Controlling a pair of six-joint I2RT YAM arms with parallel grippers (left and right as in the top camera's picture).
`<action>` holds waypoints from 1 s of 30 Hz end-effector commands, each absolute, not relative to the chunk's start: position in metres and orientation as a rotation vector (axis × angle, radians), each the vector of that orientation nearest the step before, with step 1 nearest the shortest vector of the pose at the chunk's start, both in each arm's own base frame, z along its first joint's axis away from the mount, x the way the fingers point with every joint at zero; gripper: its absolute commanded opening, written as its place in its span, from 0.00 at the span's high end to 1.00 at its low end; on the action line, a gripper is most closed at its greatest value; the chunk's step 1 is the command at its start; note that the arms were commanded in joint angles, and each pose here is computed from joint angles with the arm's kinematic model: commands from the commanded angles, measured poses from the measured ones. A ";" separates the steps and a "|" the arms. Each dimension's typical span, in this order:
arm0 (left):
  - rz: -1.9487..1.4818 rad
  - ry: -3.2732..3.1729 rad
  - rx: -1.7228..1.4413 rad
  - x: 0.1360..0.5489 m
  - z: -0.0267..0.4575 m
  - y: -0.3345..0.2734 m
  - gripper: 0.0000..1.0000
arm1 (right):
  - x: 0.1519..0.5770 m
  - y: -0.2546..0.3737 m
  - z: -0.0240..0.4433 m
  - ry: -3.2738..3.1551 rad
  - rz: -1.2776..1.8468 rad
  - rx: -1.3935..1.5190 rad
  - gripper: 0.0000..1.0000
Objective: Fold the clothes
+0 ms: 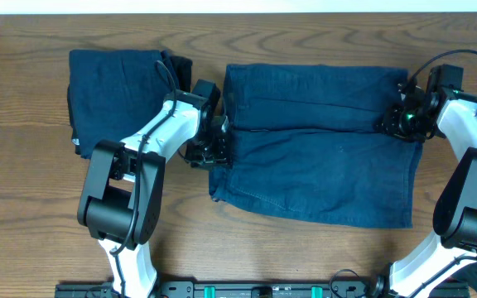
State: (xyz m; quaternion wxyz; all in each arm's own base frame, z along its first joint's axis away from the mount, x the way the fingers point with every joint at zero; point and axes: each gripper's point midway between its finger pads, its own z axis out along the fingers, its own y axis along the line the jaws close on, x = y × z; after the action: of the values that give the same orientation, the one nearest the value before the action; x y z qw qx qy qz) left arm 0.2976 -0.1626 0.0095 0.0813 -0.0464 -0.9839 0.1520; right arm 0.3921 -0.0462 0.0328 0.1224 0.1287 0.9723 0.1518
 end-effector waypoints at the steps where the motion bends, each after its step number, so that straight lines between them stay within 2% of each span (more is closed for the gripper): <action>1: 0.412 -2.933 -0.160 0.287 0.007 -0.153 0.47 | 0.391 -0.045 0.034 2.839 0.434 0.348 0.66; 8: 0.409 -2.891 -0.146 0.275 0.014 -0.151 0.49 | 0.390 -0.046 0.033 2.842 0.420 0.352 0.64; 17: 0.618 -2.884 -0.156 0.264 0.061 -0.169 0.48 | 0.391 -0.046 0.033 2.840 0.421 0.355 0.64; 30: 0.585 -2.832 -0.118 0.245 0.041 -0.163 0.47 | 0.391 -0.046 0.033 2.840 0.421 0.355 0.63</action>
State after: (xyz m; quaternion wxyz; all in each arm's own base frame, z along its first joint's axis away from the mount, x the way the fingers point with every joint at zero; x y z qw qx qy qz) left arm 0.2490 -0.1636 0.0441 0.1147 -0.0414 -0.9730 0.1959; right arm 0.3914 -0.0478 0.0312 0.1219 0.1294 0.9731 0.1464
